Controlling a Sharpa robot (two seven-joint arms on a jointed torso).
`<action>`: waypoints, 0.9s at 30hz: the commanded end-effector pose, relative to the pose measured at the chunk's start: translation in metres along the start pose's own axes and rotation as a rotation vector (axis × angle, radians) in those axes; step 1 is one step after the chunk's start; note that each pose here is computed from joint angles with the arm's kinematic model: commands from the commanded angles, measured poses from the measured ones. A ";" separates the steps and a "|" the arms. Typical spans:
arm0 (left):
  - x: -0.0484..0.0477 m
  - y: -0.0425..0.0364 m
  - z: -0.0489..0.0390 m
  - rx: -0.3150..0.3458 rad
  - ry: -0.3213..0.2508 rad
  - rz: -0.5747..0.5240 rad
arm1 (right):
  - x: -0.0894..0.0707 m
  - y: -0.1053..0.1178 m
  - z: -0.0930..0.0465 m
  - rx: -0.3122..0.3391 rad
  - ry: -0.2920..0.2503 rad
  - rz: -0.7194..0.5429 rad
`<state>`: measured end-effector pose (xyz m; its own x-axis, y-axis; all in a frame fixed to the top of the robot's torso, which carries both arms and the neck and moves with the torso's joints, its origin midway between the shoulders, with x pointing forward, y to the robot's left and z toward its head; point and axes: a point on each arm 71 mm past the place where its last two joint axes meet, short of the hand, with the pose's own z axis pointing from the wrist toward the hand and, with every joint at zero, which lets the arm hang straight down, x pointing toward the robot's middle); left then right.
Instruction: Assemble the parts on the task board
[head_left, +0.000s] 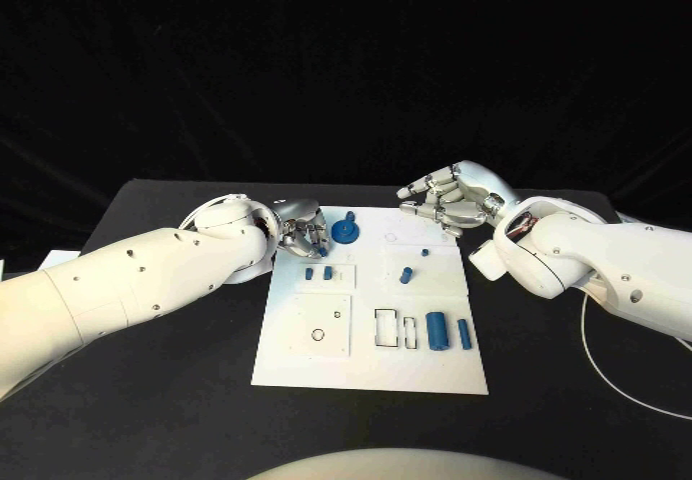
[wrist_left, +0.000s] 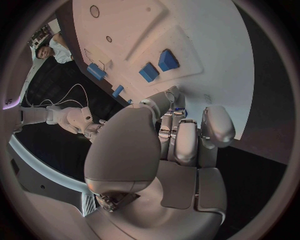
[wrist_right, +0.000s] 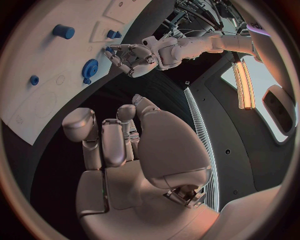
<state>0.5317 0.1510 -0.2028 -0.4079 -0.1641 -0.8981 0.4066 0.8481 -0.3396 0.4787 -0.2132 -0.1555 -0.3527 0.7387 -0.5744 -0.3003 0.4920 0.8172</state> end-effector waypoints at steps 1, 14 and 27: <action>0.0028 0.0009 0.0013 -0.015 0.031 0.020 | 0.002 0.001 0.000 -0.008 0.016 -0.003; 0.0066 0.0022 0.0027 -0.030 0.053 0.021 | 0.001 0.001 0.000 -0.006 0.015 -0.004; 0.0028 0.0079 -0.0028 -0.030 0.016 -0.001 | -0.003 -0.006 -0.001 0.028 0.019 -0.032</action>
<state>0.5314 0.1572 -0.2071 -0.4251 -0.1455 -0.8934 0.3883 0.8623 -0.3252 0.4807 -0.2178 -0.1567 -0.3470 0.7363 -0.5809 -0.2915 0.5040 0.8130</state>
